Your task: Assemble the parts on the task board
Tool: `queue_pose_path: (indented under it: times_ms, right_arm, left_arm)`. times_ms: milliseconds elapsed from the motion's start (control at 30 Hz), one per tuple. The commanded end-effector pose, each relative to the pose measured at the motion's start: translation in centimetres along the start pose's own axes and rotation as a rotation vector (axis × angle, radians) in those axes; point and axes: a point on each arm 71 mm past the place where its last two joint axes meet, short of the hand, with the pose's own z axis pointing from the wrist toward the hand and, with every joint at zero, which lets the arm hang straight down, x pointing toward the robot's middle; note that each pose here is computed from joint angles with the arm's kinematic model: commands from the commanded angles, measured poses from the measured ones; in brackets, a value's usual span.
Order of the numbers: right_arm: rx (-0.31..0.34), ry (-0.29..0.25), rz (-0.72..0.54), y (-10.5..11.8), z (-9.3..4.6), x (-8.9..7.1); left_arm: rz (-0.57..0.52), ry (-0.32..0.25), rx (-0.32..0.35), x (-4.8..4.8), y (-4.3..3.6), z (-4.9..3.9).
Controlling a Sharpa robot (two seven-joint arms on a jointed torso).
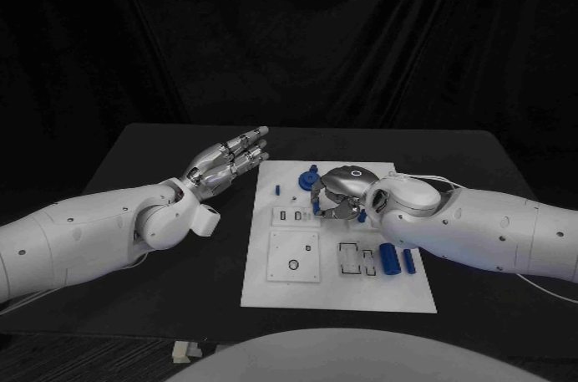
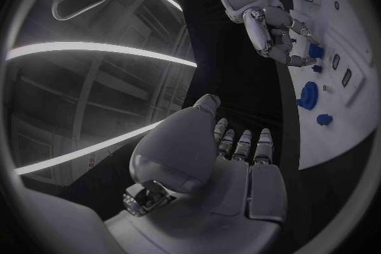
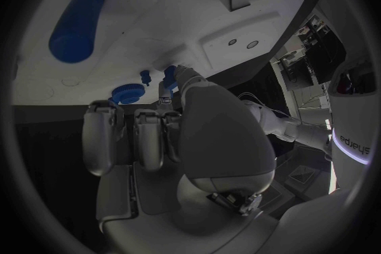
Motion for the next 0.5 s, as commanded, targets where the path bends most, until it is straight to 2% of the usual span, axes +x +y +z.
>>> queue_pose_path:
  times_ms: [33,500]
  right_arm:
    - [0.009,0.020,-0.007,0.04,0.01,0.25]
    - [0.013,0.045,-0.012,0.00,0.08,0.44]
  left_arm:
    - [-0.010,0.010,0.011,0.17,-0.02,0.06]
    - [-0.011,0.009,0.009,0.16,0.04,0.04]
